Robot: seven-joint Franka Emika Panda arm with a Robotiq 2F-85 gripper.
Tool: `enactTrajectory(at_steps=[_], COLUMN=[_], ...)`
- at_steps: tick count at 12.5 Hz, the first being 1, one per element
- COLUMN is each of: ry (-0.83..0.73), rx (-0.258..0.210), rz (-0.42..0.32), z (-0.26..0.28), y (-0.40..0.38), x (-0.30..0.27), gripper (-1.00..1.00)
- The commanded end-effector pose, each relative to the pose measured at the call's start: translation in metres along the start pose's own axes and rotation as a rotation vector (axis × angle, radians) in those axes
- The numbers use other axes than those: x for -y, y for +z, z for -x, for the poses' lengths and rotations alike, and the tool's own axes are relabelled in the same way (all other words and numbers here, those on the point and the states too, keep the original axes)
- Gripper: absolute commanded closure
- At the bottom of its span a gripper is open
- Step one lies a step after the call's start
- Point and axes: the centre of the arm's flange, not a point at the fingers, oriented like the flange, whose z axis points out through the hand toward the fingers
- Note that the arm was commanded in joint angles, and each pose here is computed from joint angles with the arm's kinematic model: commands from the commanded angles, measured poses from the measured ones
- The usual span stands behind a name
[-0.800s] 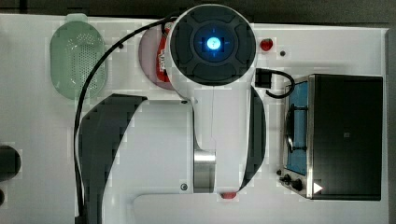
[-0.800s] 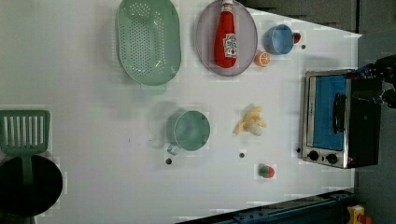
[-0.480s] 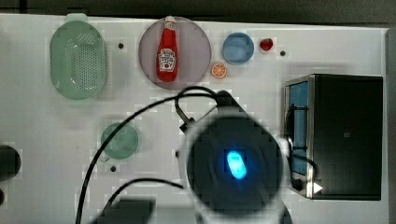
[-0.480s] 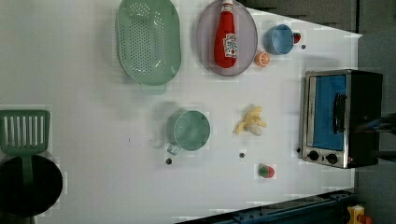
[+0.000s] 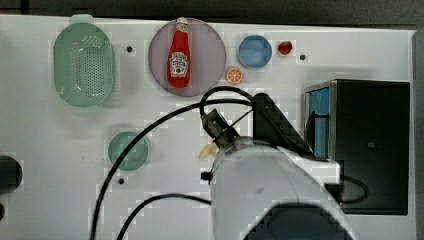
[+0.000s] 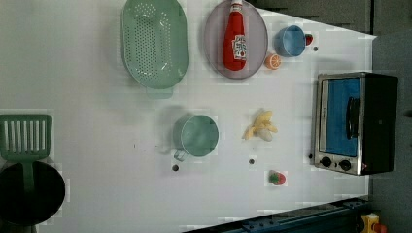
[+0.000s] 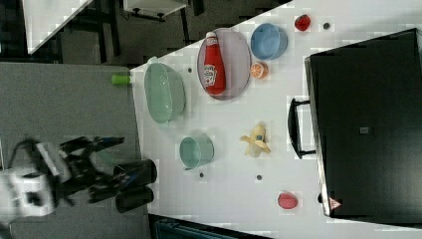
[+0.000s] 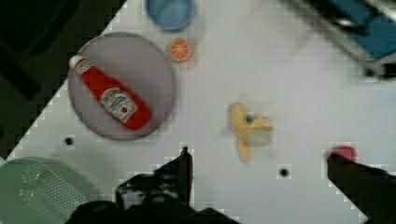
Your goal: Pick Banana and place it in mug.
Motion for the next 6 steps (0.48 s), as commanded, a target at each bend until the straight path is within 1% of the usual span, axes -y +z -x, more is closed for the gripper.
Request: enactTrajectory(at_steps=[1,3,6], ry=[-0.176,-0.317,-0.552], rx=[0.114,0.126,0.164], rz=[0.141,0.136,0.138], z=[0.002,0.004,0.006], y=[0.139,0.19,0.259], x=[0.001,-0.001,-0.008], gripper=[-1.0,-1.0,-1.0])
